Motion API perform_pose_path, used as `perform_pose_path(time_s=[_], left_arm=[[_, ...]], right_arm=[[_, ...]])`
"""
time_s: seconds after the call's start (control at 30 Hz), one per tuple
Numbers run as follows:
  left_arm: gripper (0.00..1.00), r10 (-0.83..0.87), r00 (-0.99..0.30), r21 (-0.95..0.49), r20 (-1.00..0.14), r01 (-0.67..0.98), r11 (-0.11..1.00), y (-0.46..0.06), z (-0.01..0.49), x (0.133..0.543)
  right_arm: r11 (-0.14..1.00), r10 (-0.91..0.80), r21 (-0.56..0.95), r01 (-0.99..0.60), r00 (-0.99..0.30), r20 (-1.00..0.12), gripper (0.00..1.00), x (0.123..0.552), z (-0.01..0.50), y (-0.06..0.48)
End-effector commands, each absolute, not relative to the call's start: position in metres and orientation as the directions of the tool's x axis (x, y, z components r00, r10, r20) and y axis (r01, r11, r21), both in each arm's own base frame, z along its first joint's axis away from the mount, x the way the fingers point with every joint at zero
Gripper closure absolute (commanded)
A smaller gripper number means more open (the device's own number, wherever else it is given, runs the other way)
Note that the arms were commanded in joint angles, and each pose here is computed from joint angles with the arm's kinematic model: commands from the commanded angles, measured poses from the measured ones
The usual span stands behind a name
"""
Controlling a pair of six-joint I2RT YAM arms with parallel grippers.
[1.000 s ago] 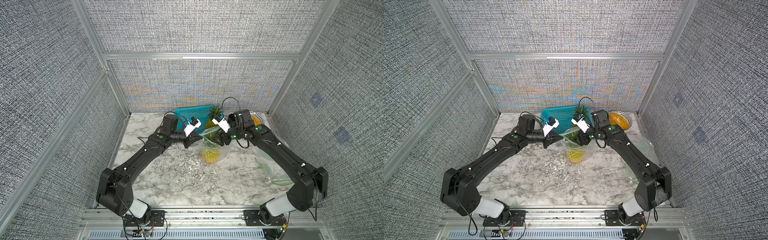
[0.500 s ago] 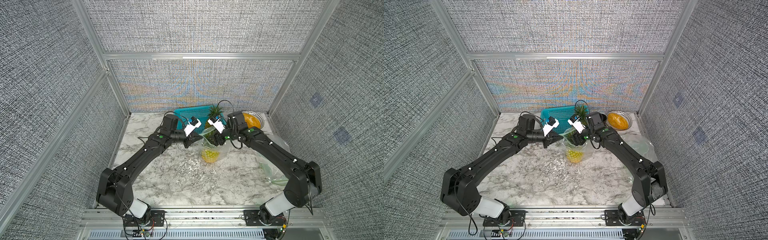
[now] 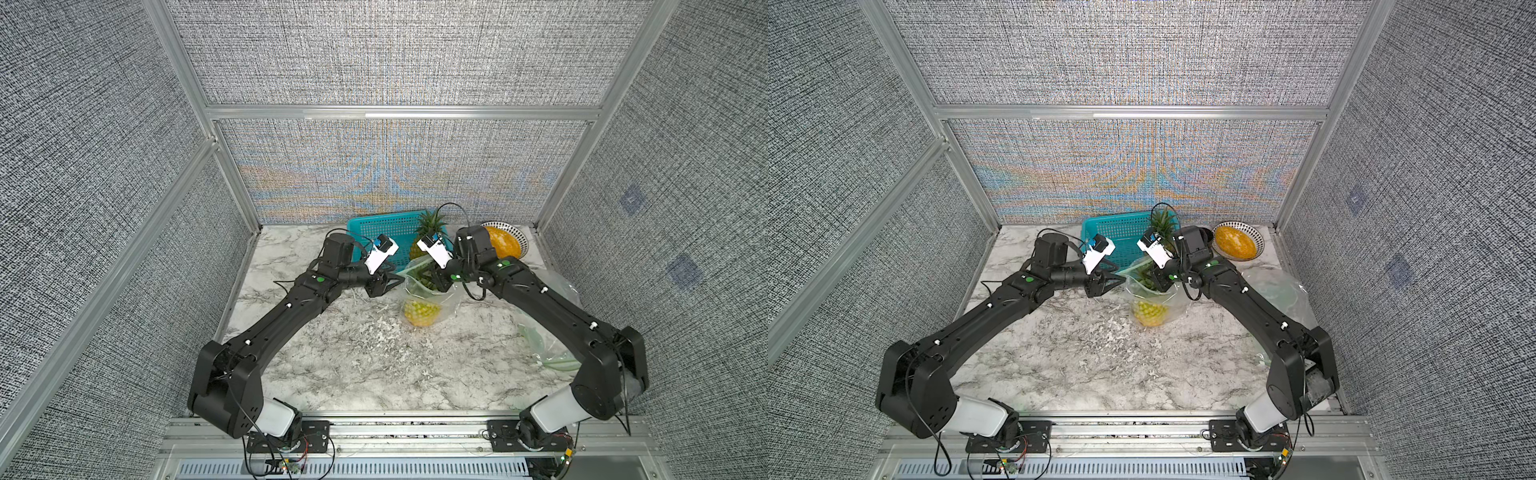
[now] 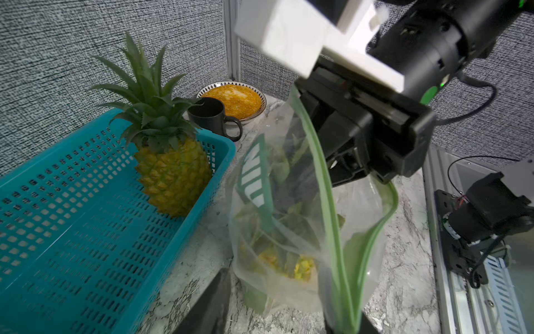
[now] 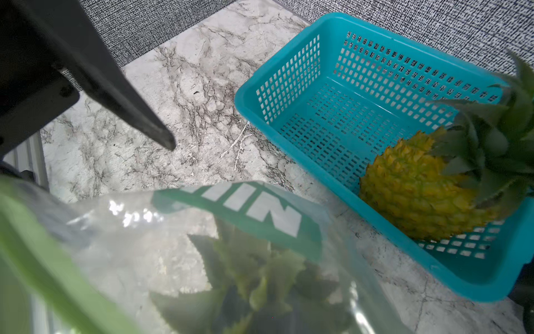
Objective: Open the zip-top bag and take out the pineapple
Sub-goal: Pick up the pineapple from the zipper food storage bag.
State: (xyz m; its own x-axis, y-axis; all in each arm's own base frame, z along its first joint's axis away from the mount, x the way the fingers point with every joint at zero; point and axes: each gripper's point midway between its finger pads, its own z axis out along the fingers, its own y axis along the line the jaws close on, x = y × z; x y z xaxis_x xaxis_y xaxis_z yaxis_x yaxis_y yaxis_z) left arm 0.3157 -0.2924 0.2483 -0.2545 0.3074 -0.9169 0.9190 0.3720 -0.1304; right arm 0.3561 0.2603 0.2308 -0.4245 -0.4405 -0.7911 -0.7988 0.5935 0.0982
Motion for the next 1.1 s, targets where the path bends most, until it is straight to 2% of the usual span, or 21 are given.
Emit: perform_pose_path(time_s=[0.0,0.07,0.23,0.67,0.8,1.07], left_arm=[[0.37,0.254,-0.227,-0.094,-0.940,0.889,0.448,-0.285,0.258,0.327],[0.34,0.250,-0.239,-0.105,-0.938,0.885,0.453,-0.283,0.251,0.325],[0.33,0.253,-0.275,-0.153,-0.927,0.897,0.413,-0.288,0.227,0.319],[0.39,0.309,-0.290,-0.250,-0.906,0.954,0.163,-0.312,0.166,0.286],[0.40,0.340,-0.286,-0.248,-0.896,0.957,0.153,-0.317,0.146,0.285],[0.50,0.407,-0.325,-0.270,-0.853,0.944,0.188,-0.325,0.110,0.290]], right_arm=[[0.565,-0.416,0.130,-0.815,-0.418,-0.808,1.00,0.349,0.242,0.263],[0.558,-0.411,0.138,-0.818,-0.416,-0.811,1.00,0.348,0.244,0.262],[0.561,-0.409,0.156,-0.813,-0.436,-0.802,1.00,0.348,0.236,0.256],[0.571,-0.388,0.179,-0.801,-0.455,-0.802,1.00,0.341,0.228,0.245],[0.571,-0.386,0.181,-0.801,-0.456,-0.802,1.00,0.343,0.228,0.244],[0.575,-0.381,0.187,-0.797,-0.462,-0.801,1.00,0.344,0.227,0.243]])
